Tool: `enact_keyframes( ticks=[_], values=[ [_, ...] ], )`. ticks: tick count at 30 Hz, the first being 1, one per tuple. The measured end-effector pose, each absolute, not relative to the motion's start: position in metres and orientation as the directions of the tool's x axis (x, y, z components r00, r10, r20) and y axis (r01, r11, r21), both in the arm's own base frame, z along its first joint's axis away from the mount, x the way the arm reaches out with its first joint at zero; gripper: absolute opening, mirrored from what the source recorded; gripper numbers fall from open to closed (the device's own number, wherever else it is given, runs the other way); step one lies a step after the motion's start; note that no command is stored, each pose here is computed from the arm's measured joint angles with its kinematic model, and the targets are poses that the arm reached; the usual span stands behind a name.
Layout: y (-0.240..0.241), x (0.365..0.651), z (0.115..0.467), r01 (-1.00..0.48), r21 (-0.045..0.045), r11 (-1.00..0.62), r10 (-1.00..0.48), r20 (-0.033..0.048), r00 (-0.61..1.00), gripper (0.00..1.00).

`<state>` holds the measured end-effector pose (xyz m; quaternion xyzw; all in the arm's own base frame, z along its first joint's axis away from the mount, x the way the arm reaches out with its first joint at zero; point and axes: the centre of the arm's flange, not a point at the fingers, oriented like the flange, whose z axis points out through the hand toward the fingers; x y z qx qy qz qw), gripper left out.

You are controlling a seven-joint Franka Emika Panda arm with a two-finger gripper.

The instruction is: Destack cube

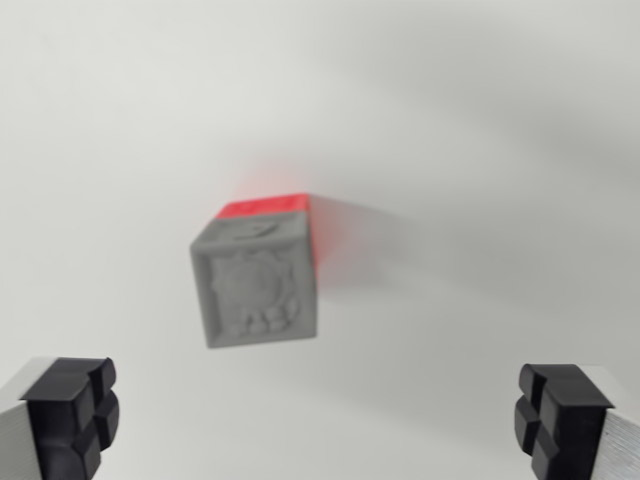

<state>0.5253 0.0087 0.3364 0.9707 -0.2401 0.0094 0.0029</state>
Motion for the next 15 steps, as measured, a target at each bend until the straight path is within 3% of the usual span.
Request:
enact_keyframes(
  ticks=[15],
  values=[
    [0.024,0.491,0.287,-0.327,0.0051,-0.945,-0.327,-0.0034,0.945,1.0]
  ],
)
